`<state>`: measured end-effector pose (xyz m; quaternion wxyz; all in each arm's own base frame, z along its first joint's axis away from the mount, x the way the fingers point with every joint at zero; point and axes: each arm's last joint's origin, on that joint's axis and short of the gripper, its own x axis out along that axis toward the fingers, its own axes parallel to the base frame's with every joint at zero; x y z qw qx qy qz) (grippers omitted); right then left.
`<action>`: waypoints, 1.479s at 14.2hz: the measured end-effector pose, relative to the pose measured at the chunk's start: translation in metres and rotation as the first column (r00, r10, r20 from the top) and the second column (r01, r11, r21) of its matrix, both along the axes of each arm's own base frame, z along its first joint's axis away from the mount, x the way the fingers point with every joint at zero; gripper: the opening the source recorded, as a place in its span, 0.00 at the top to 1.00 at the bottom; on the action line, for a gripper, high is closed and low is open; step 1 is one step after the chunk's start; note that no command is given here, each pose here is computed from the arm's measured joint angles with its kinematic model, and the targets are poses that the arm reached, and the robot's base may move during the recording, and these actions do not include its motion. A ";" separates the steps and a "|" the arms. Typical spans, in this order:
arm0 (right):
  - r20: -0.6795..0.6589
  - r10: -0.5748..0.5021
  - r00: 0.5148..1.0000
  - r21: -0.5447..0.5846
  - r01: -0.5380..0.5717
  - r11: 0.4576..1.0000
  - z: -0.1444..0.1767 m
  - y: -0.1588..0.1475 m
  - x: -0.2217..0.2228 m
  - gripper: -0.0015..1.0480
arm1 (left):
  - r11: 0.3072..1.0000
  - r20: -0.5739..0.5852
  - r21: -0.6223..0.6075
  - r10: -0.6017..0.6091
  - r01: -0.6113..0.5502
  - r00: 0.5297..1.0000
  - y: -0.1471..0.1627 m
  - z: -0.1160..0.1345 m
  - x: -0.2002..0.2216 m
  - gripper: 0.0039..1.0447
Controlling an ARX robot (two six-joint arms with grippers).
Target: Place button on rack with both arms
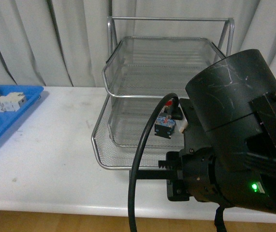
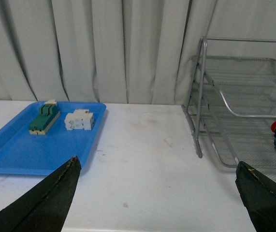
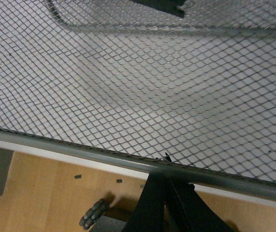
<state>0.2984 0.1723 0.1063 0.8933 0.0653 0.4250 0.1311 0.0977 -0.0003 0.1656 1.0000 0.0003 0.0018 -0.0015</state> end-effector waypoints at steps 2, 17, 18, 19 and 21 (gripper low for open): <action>0.027 -0.032 0.999 -0.018 0.032 0.999 -0.001 -0.009 0.023 0.98 | 1.000 0.001 0.000 0.000 0.000 1.000 0.000 0.000 0.000 0.06; 0.113 -0.054 0.992 -0.035 0.058 0.998 -0.005 -0.024 0.100 0.98 | 1.000 0.000 0.000 0.000 0.000 1.000 0.000 0.000 0.000 0.06; 0.111 -0.055 0.992 -0.037 0.059 0.998 -0.006 -0.024 0.101 0.98 | 1.000 0.001 0.000 0.000 0.000 1.000 0.000 0.000 0.000 0.06; 0.111 -0.057 0.992 -0.039 0.061 0.997 -0.007 -0.024 0.101 0.98 | 1.000 0.001 0.000 0.000 0.000 1.000 0.000 0.000 0.000 0.06; 0.111 -0.063 0.992 -0.045 0.068 0.997 -0.009 -0.024 0.101 0.98 | 1.000 0.000 0.000 0.000 0.000 1.000 0.000 0.000 0.000 0.06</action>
